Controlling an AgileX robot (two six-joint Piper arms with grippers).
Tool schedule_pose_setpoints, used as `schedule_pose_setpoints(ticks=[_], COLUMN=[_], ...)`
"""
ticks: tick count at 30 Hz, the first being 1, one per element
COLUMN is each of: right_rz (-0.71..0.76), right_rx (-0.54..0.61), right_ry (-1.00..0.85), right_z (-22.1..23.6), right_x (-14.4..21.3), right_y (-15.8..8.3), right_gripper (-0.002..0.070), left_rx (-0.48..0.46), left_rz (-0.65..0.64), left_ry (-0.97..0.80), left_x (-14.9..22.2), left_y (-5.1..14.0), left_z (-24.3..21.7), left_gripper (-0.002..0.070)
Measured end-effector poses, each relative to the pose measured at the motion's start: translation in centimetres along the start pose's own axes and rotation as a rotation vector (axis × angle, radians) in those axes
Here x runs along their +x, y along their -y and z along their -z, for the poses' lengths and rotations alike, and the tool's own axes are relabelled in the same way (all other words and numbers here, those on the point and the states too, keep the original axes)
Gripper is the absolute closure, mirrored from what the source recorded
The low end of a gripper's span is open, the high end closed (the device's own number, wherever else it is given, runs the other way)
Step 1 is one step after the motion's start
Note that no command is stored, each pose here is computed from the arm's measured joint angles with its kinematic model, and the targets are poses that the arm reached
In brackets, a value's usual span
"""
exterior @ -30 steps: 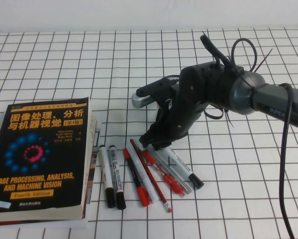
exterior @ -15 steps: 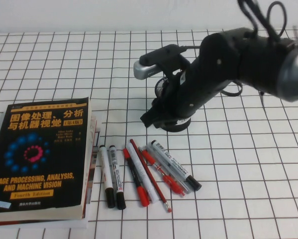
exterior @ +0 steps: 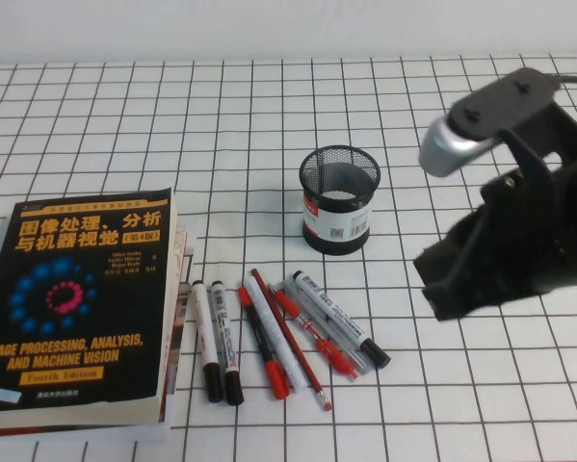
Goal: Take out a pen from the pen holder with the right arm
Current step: 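Take a marker out of the pen holder and lay it on the table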
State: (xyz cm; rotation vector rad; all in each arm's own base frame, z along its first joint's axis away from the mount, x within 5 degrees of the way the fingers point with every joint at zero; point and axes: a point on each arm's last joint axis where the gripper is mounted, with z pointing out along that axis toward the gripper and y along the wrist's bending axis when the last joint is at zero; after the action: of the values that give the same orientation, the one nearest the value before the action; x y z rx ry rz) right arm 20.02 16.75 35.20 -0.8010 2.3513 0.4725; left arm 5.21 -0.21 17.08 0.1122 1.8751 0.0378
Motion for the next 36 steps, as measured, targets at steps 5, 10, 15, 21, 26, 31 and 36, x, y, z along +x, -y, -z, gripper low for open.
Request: schedule_pose_setpoints(ticks=[5,10,15,21,26,31,36], right_rz=[-0.025,-0.028,-0.004,-0.020,-0.116,-0.229,-0.309], right_rx=[-0.038,-0.056,-0.023,0.032,0.144,0.308,0.428], right_ry=[-0.038,-0.068,-0.074,-0.031,0.157,0.402,0.603], right_z=[2.1,3.2,3.1,2.2,1.8,1.4,1.3], right_x=[3.8,5.5,6.5,8.2,11.5,15.9,21.1], right_y=[-0.5,-0.7,-0.4,0.5,3.1,5.7,6.2], right_gripper=[0.0692,0.0692,0.0692,0.0692,0.0692,0.0692,0.0692], left_rx=[0.000,0.000,0.000,0.000,0.000,0.000,0.000], left_rz=[0.000,0.000,0.000,0.000,0.000,0.000,0.000], left_ry=[0.000,0.000,0.000,0.000,0.000,0.000,0.000], left_x=[0.0,0.0,0.0,0.0,0.0,0.0,0.0], left_y=[0.0,0.0,0.0,0.0,0.0,0.0,0.0], left_z=[0.0,0.0,0.0,0.0,0.0,0.0,0.0], left_gripper=[0.0679,0.0679,0.0679,0.0679,0.0679,0.0679,0.0679])
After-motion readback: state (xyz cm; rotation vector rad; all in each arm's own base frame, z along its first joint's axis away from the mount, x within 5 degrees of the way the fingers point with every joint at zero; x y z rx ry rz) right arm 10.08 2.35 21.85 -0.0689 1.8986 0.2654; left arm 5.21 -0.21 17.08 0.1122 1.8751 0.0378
